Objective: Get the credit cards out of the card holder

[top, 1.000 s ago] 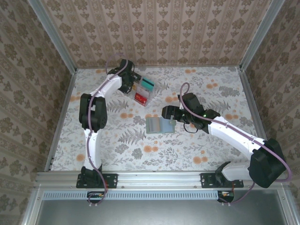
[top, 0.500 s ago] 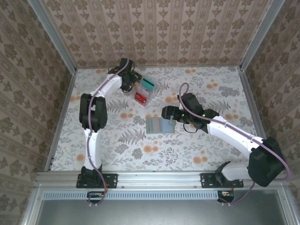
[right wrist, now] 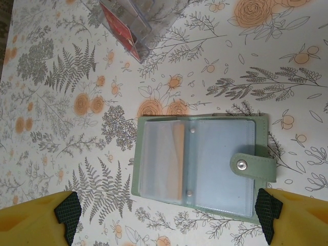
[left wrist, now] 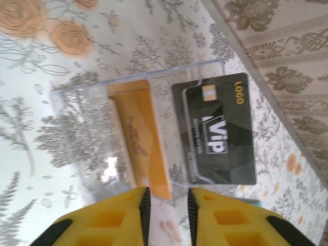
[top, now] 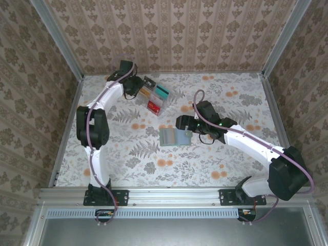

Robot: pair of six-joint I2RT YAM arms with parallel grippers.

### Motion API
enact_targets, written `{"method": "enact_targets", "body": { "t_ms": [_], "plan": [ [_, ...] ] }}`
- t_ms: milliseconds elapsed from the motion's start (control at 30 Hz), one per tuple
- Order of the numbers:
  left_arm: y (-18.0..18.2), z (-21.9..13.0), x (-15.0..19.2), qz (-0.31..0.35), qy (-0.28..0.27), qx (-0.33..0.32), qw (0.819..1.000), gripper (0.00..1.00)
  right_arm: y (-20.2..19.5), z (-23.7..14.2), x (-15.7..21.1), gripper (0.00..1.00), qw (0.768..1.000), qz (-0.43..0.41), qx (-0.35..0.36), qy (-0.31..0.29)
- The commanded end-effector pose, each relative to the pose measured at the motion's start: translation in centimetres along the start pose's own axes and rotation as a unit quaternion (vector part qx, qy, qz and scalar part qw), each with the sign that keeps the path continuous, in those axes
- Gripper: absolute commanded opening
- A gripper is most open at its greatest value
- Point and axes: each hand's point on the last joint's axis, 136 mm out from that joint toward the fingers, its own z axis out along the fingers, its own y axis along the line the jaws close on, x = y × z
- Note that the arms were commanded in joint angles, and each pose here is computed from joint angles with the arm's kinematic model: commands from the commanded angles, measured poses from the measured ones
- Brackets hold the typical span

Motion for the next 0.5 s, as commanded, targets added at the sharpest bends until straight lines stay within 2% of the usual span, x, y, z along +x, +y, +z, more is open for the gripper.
{"method": "enact_targets", "body": {
  "t_ms": [0,133,300,467],
  "plan": [
    [2.1,-1.0,-0.5,0.025,0.0,-0.02,0.999,0.25,0.4,0.1,-0.4,0.91,1.0,-0.001,0.001,-0.003],
    [4.8,0.5,0.4,0.021,0.024,-0.045,0.999,0.26,0.5,0.2,-0.4,0.91,1.0,0.0,-0.001,-0.003],
    [5.6,3.2,1.5,0.022,0.06,-0.048,0.997,0.34,0.9,0.2,-0.6,0.91,1.0,0.0,-0.008,-0.002],
    [6.5,5.1,1.1,0.017,0.064,-0.068,0.995,0.36,0.9,0.1,-0.6,0.91,1.0,-0.001,-0.006,-0.002]
  ]
}}
